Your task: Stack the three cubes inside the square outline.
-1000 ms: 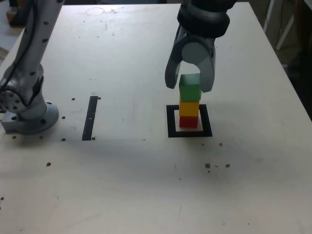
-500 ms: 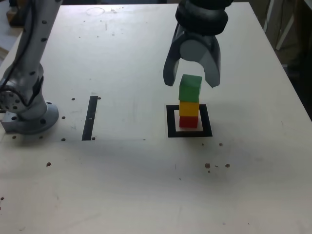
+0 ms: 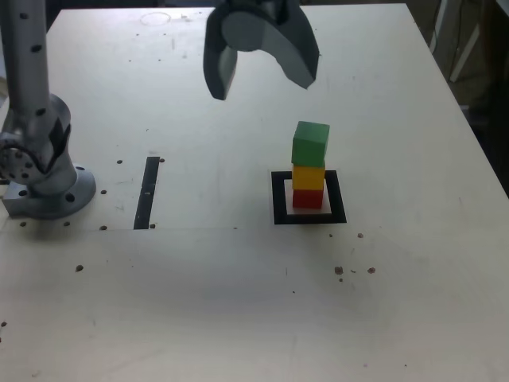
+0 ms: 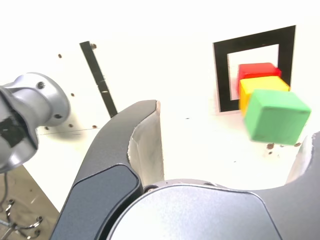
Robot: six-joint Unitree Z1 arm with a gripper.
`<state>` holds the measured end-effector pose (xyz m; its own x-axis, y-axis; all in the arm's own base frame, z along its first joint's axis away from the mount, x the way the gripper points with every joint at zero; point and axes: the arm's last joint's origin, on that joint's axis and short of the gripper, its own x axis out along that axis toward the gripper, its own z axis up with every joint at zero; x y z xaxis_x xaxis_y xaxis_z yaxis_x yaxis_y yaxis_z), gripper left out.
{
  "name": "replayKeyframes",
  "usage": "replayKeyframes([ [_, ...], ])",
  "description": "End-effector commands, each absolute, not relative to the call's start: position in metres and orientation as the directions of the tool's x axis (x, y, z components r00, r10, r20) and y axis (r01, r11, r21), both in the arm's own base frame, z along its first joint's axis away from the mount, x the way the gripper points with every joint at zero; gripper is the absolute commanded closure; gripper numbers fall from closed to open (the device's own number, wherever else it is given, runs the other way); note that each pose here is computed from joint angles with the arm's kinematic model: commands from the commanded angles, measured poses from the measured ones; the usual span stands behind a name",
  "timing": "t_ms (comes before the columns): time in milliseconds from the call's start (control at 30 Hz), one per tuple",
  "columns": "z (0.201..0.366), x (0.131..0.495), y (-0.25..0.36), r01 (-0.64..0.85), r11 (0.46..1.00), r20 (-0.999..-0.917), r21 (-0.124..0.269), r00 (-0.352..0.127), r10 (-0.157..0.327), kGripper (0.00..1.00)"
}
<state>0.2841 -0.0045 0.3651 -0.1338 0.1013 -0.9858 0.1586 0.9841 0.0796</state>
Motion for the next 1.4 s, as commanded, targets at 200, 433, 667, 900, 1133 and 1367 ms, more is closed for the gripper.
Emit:
replayKeyframes([
  [200, 0.355, 0.241, -0.001, 0.144, 0.985, -0.9731, 0.099, -0.193, 0.126, 0.0],
  [433, 0.324, 0.211, -0.001, 0.117, 0.99, -0.969, 0.075, -0.226, 0.1, 0.0],
  [667, 0.301, 0.189, -0.001, 0.097, 0.993, -0.9712, 0.075, -0.219, 0.094, 0.0],
  [900, 0.271, 0.175, -0.001, 0.08, 0.995, -0.97, 0.06, -0.231, 0.077, 0.0],
  [1133, 0.243, 0.162, -0.002, 0.065, 0.997, -0.9672, 0.045, -0.247, 0.06, 0.0],
  [1367, 0.234, 0.156, -0.002, 0.061, 0.998, -0.9676, 0.036, -0.248, 0.05, 0.0],
])
